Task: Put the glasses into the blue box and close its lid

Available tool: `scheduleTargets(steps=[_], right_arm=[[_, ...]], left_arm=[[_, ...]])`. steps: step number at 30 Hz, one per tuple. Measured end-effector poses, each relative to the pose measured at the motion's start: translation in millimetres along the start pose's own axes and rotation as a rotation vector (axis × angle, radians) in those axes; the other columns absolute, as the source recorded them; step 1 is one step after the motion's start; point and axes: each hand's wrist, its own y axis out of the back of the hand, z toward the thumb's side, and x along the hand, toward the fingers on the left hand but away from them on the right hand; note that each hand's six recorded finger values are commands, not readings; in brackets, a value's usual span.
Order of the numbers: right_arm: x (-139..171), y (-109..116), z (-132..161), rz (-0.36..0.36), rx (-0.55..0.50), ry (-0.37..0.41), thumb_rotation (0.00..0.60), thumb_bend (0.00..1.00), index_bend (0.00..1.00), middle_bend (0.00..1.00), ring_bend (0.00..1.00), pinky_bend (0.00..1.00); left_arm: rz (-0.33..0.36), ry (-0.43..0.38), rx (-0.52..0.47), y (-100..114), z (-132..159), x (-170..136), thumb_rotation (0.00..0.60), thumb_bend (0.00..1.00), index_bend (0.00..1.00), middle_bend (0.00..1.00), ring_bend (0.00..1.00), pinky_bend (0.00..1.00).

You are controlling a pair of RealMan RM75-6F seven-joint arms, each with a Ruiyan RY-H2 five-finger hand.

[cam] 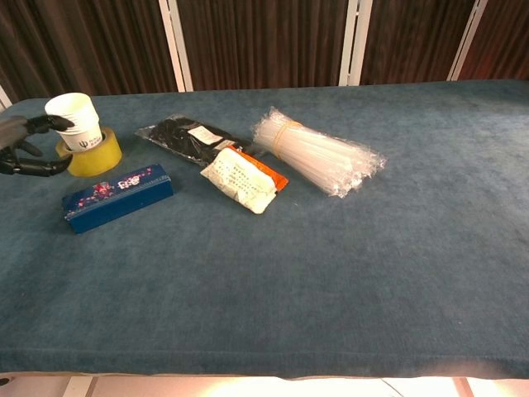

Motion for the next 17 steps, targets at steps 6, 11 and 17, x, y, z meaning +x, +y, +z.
scheduleTargets(steps=[6, 11, 17], right_arm=[[0.1, -2.2, 1.9, 0.000, 0.015, 0.001, 0.600, 0.27, 0.00, 0.00, 0.00, 0.00], [-1.1, -6.6, 5.7, 0.001, 0.032, 0.000, 0.600, 0.27, 0.00, 0.00, 0.00, 0.00], [-2.4, -10.7, 9.2, 0.007, 0.041, 0.002, 0.600, 0.27, 0.00, 0.00, 0.00, 0.00]], left_arm=[[0.038, -0.176, 0.123, 37.7, -6.3, -73.4, 0.597, 0.40, 0.00, 0.00, 0.00, 0.10], [0.064, -0.300, 0.189, 45.2, -19.9, -154.4, 0.600, 0.39, 0.00, 0.00, 0.00, 0.08], [-0.008, -0.359, 0.170, 35.1, -28.4, -195.4, 0.600, 0.38, 0.00, 0.00, 0.00, 0.08]])
